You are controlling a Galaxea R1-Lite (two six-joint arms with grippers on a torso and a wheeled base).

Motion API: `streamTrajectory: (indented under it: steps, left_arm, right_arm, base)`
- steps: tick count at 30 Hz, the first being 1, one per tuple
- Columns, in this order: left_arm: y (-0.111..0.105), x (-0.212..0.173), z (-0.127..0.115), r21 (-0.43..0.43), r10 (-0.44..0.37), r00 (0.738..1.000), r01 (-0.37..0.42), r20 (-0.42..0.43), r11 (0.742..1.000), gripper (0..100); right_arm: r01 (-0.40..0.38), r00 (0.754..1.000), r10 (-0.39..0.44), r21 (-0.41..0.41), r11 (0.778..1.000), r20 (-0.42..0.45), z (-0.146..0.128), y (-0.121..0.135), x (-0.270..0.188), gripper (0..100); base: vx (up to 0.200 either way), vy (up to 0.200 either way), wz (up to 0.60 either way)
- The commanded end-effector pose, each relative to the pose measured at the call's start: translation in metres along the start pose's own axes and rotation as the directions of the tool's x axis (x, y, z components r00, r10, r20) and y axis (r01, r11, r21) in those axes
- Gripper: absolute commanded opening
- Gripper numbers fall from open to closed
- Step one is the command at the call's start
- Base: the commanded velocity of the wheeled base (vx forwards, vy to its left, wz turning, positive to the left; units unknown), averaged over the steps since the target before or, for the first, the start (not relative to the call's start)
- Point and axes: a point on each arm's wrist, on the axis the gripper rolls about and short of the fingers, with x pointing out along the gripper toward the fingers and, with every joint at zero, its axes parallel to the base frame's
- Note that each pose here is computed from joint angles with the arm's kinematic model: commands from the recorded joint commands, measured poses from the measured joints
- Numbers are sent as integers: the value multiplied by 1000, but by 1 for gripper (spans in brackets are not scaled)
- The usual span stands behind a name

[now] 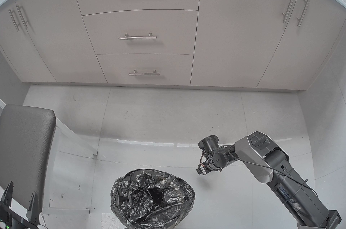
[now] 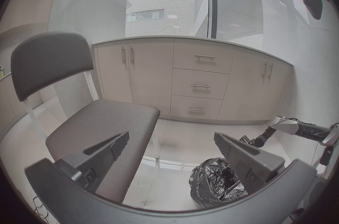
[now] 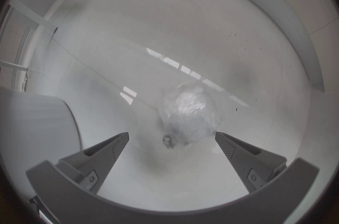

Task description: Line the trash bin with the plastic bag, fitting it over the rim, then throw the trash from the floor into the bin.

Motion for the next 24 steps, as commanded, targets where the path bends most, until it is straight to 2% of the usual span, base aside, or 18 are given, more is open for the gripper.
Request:
streamTrajectory:
  steps: [1, 3, 13, 24]
  left_arm:
    - [0, -1, -2, -1, 0, 1000, 0, 9, 1000, 100]
    - [0, -1, -2, -2, 0, 1000, 0, 9, 1000, 100]
    - [0, -1, -2, -5, 2, 1000, -2, 10, 1000, 100]
    - [0, -1, -2, -7, 3, 1000, -3, 11, 1000, 100]
  right_arm:
    - [28, 999, -27, -49, 998, 32, -2, 2, 6, 100]
    - [34, 999, -31, -72, 997, 35, -1, 2, 5, 100]
    - [53, 998, -50, -67, 996, 40, -1, -7, 7, 100]
    - [68, 991, -58, -78, 995, 122, 10, -9, 3, 100]
  base:
    - [0, 0, 0]
    - [0, 0, 0]
    - [0, 0, 0]
    - [0, 0, 0]
